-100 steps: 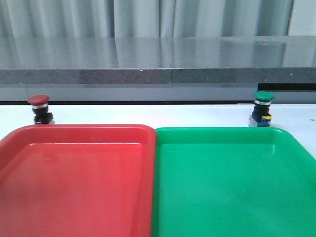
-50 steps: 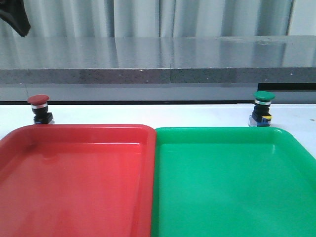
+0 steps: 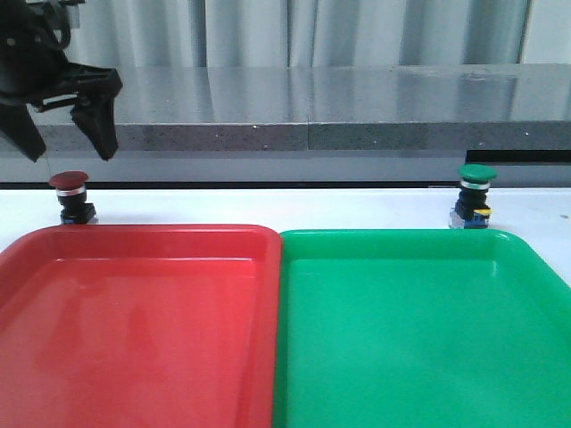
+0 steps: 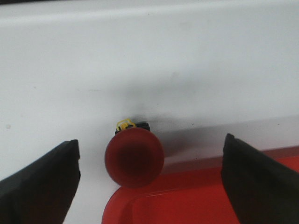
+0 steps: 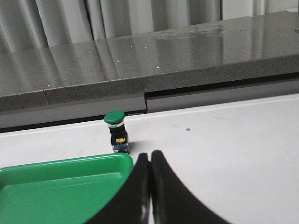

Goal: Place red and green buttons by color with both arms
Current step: 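Lower the left gripper over the red-capped button and close on it, then lift the red-capped button with the left gripper toward the red tray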

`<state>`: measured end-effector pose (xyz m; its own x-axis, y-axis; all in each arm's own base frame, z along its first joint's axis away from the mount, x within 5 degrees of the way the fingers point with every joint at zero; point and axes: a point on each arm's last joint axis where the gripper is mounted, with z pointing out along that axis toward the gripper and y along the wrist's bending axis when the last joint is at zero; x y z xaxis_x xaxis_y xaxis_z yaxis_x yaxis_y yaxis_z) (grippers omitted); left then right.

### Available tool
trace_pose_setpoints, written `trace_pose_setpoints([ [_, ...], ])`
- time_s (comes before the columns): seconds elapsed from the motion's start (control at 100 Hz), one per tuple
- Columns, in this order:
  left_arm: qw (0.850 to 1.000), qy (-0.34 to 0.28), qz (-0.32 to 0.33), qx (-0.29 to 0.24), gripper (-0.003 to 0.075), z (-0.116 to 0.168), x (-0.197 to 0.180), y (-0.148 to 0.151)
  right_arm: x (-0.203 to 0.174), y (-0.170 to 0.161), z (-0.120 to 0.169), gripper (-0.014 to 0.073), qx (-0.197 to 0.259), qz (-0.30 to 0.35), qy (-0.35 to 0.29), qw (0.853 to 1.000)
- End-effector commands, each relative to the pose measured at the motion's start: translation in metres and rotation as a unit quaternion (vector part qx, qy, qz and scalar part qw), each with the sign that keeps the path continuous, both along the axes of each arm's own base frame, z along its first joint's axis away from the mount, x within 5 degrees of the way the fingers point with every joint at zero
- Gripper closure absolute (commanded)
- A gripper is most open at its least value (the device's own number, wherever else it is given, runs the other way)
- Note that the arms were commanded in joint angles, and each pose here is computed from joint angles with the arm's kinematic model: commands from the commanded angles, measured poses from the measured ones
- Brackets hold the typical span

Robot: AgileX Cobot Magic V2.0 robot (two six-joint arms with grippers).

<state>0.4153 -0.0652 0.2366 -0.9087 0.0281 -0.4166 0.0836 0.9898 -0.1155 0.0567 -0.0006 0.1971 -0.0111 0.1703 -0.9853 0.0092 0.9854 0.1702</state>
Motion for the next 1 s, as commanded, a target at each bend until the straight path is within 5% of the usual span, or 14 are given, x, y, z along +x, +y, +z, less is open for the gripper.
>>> trace_pose_setpoints([
  [0.0,0.999,-0.041,0.001,-0.011,0.0125,0.024,0.002,-0.003,-0.003,0.0,0.015,0.065,-0.011,-0.001,-0.059,0.998],
  [0.45,1.0,-0.009,0.0,-0.004,0.0137,-0.001,0.009,-0.003,-0.003,0.0,0.015,0.065,-0.011,-0.001,-0.059,0.998],
  [0.79,1.0,-0.021,0.001,-0.005,0.0472,0.0,0.01,-0.003,-0.003,0.0,0.015,0.065,-0.011,-0.001,-0.059,0.998],
  [0.99,0.999,-0.034,0.003,-0.007,0.0583,0.001,0.012,-0.003,-0.003,0.0,0.015,0.065,-0.011,-0.001,-0.059,0.998],
])
